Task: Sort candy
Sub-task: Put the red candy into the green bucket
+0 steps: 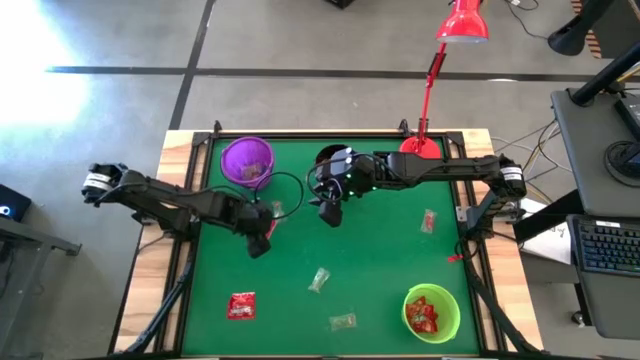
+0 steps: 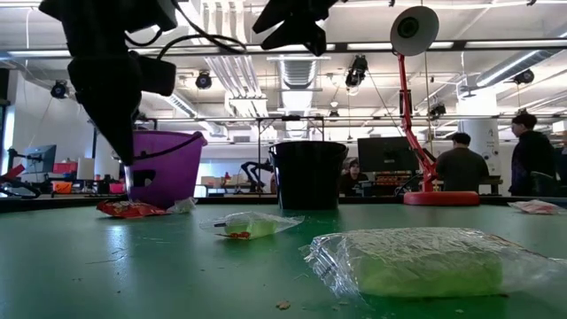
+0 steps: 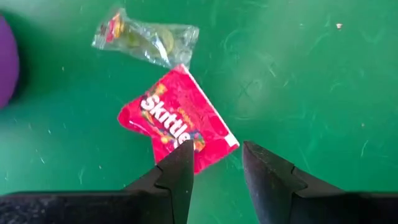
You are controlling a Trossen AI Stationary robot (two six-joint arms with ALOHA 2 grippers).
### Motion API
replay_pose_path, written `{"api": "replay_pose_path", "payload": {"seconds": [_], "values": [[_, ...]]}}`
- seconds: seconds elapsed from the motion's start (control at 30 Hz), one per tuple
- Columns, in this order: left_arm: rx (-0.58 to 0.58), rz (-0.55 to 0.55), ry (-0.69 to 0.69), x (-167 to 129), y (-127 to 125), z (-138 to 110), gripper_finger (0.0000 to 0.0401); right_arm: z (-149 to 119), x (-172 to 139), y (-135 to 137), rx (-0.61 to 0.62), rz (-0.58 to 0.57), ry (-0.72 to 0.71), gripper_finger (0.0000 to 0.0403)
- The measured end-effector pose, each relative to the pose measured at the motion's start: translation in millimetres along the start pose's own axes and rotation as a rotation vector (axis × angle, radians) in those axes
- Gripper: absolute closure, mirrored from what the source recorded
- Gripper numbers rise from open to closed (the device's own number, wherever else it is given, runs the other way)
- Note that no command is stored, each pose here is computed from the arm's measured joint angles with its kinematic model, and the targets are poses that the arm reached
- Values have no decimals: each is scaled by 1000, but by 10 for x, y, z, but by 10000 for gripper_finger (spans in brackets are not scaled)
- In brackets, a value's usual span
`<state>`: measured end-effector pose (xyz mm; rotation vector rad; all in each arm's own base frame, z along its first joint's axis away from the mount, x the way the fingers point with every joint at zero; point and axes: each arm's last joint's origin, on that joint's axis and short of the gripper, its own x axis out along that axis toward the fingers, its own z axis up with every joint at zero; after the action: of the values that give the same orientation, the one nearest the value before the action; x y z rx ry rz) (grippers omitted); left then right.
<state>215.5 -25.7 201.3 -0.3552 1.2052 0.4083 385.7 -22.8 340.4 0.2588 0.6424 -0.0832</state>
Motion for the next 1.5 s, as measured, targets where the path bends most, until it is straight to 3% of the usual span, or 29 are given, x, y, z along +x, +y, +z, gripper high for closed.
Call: {"api": "replay_pose_path", "payload": {"seconds": [0.27, 0.53, 0.67, 1.03, 1.5], "values": [[-66, 56, 54, -49, -32, -161, 282, -6, 0, -1, 10, -1, 6, 243], [-331, 154, -23, 19, -6, -169, 282, -8, 0, 9, 6, 1, 7, 243], [-384, 175, -22, 62, -14, -165, 282, -15, 2, 41, 0, 8, 8, 243], [-348, 277, -14, 276, -43, -158, 282, -47, 6, 166, -19, 35, 16, 243], [-346, 278, 48, 595, -146, -131, 282, -86, 6, 301, -14, 67, 27, 243]]}}
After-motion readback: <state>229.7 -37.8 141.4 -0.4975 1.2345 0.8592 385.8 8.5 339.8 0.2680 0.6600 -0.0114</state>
